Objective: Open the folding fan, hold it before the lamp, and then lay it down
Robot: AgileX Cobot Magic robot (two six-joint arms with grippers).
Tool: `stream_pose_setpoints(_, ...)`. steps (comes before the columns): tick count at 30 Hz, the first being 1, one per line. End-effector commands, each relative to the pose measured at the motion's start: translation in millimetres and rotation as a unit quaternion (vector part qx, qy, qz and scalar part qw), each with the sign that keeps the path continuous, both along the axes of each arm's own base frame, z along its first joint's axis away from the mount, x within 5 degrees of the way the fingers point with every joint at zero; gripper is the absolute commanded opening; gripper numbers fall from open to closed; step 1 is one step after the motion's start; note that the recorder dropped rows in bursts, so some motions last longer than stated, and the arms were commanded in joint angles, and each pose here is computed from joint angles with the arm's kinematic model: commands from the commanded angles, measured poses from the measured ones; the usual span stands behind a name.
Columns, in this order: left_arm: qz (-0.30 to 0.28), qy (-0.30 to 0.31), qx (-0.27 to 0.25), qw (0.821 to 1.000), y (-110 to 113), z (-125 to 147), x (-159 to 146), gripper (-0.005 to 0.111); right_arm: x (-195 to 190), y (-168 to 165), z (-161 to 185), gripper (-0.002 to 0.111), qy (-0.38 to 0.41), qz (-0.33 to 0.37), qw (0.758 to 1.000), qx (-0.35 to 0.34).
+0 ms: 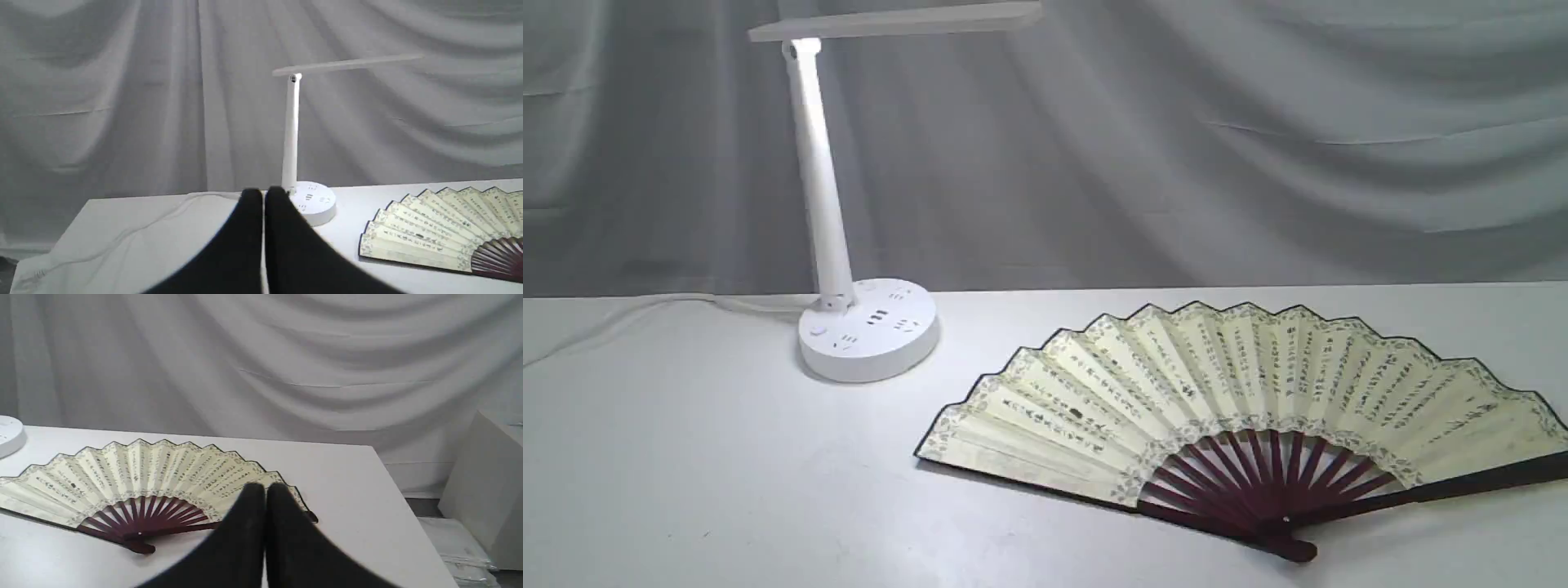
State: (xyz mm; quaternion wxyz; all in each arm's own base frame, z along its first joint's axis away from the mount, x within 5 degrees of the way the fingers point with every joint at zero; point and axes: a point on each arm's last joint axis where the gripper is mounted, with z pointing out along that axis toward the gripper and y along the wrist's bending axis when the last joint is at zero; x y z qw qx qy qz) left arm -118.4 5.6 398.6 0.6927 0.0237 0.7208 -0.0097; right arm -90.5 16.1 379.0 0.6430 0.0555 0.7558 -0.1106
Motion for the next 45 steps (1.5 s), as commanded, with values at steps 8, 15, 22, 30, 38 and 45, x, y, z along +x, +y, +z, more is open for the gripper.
stream_pose_setpoints(8,-0.007,0.017,0.003,1.0,-1.9,-6.3,10.0,0.0,16.7,-1.7,-12.5,0.0,0.019,0.009,1.0,0.013)
stream_pose_setpoints(15,-0.007,-0.011,0.0,1.0,-3.6,-18.3,48.4,0.0,50.3,-7.6,-26.5,0.0,-0.02,0.016,1.0,0.009)
stream_pose_setpoints(22,-0.005,-0.034,-0.002,0.999,-5.4,-44.6,92.2,0.0,86.8,-13.5,-53.6,0.0,-0.056,0.024,0.998,0.013)
stream_pose_setpoints(30,-0.003,-0.076,-0.007,0.997,-6.8,-81.4,131.8,0.0,115.4,-19.8,-102.4,0.0,-0.014,0.022,0.999,0.024)
stream_pose_setpoints(38,-0.002,-0.063,-0.007,0.998,-7.4,-110.2,148.4,0.0,123.5,-22.2,-106.6,0.0,-0.065,0.02,0.998,0.002)
stream_pose_setpoints(45,-0.002,-0.031,-0.005,0.999,-7.8,-134.0,157.5,0.0,130.8,-24.0,-121.0,0.0,-0.077,0.019,0.997,0.005)
